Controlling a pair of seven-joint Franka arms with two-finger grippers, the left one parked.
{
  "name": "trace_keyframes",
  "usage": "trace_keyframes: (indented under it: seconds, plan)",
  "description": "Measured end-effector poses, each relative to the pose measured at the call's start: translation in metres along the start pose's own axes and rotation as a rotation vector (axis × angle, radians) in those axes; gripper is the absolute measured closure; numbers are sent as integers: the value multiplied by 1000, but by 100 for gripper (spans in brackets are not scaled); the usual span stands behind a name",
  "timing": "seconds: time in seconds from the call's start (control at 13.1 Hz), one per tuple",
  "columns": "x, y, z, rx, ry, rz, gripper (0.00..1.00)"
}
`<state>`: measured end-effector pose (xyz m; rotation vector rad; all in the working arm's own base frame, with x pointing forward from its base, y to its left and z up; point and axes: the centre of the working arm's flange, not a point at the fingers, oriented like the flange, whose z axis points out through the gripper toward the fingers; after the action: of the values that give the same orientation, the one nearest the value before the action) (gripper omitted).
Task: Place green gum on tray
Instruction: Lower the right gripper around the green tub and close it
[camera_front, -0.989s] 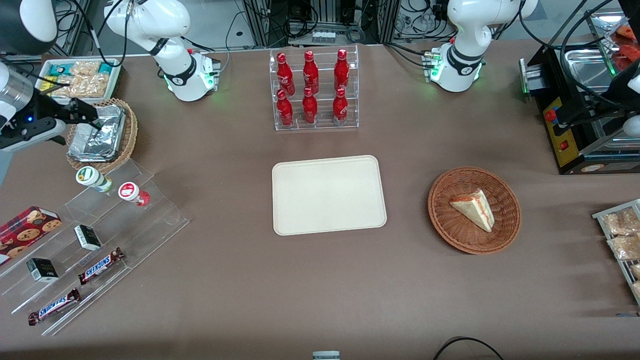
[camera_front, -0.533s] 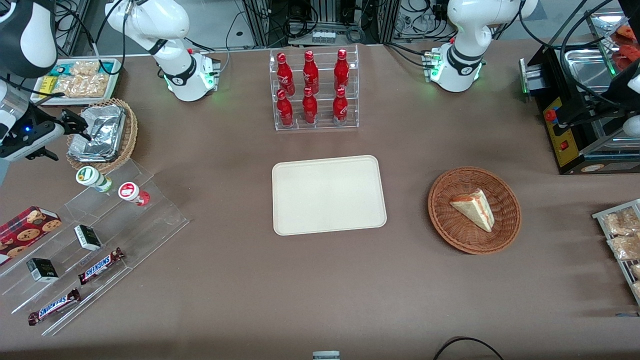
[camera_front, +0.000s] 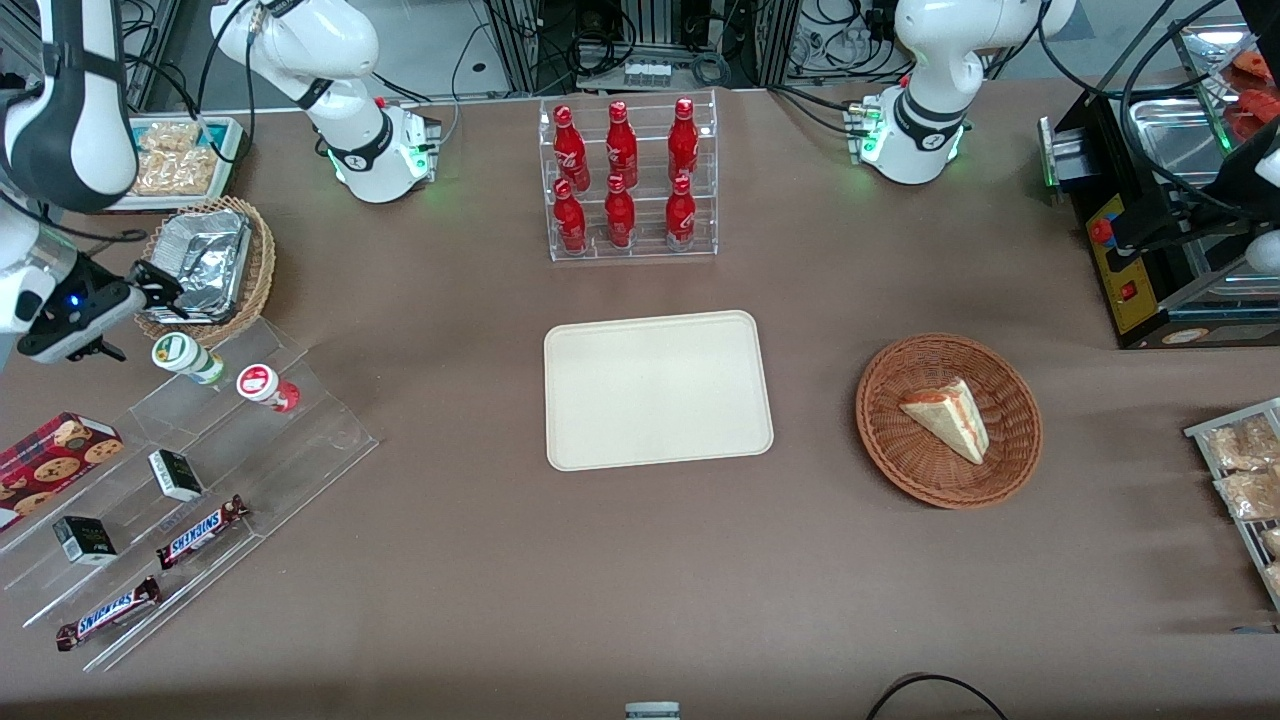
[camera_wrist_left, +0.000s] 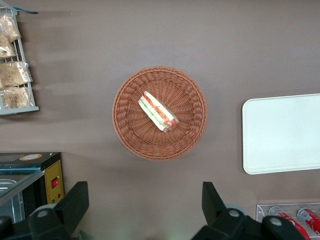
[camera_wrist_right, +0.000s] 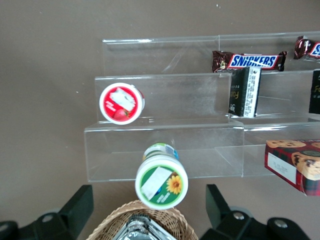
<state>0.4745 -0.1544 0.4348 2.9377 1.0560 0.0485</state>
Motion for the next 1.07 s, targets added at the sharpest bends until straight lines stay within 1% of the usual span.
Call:
trace_keyframes:
  seconds: [0.61, 1.07]
  plan:
    - [-7, 8, 30, 29, -23, 16, 0]
    - [-11, 3, 47, 12, -12, 17, 0]
